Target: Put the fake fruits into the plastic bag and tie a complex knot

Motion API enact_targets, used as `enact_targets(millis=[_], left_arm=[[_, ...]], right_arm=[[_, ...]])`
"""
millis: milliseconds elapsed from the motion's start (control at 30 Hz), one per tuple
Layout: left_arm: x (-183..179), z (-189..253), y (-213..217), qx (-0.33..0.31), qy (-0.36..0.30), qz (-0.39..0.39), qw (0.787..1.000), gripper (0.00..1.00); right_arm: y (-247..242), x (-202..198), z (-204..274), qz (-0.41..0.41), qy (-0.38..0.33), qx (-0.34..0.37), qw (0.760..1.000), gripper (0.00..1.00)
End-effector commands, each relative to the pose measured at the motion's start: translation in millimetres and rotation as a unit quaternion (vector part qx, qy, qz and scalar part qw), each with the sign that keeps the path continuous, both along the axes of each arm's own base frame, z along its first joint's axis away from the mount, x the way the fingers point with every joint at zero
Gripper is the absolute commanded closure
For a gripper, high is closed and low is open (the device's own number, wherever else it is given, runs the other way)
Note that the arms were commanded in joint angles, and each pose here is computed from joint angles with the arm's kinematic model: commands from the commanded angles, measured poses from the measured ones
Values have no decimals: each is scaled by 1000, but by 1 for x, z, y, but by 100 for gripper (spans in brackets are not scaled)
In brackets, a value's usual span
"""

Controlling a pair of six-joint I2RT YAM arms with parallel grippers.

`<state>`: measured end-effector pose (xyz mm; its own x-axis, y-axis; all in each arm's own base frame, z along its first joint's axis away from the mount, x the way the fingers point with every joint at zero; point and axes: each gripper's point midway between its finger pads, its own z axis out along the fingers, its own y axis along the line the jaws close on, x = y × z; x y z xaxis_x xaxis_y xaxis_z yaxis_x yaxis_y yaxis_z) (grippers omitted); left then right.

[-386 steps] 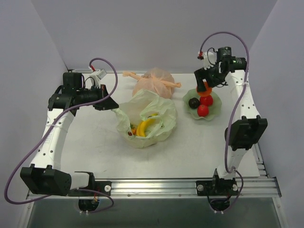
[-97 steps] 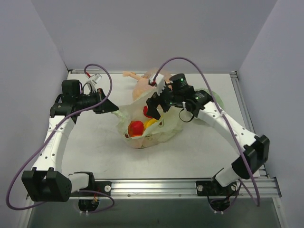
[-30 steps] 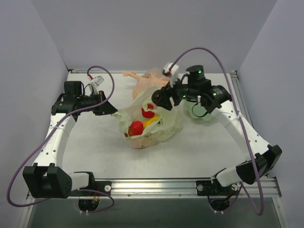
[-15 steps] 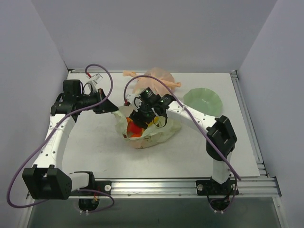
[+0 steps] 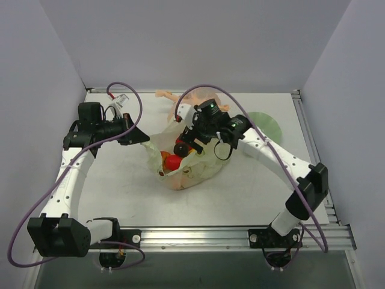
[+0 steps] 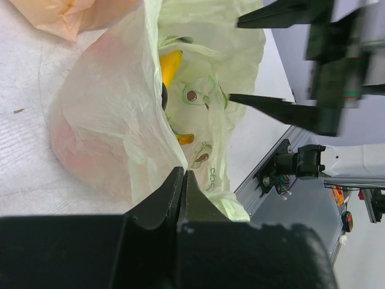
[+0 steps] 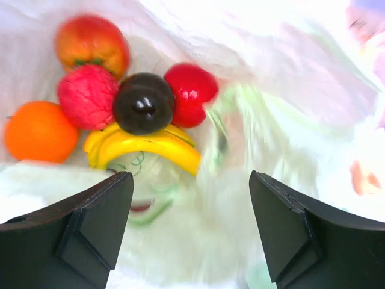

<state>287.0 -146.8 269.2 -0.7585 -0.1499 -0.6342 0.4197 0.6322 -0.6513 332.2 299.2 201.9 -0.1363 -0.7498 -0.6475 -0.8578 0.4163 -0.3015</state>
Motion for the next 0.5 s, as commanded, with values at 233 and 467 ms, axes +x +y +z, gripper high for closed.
enact_targets(millis=[233,467], left_arm=[[4,17,-2,-10,-34,-8,999,100],[2,18,-2,-9,-39,-7,999,100]], right_arm=[[-3,-18,59,95,-28,85,991,31],[23,-2,27,115,-49,9,992,47]])
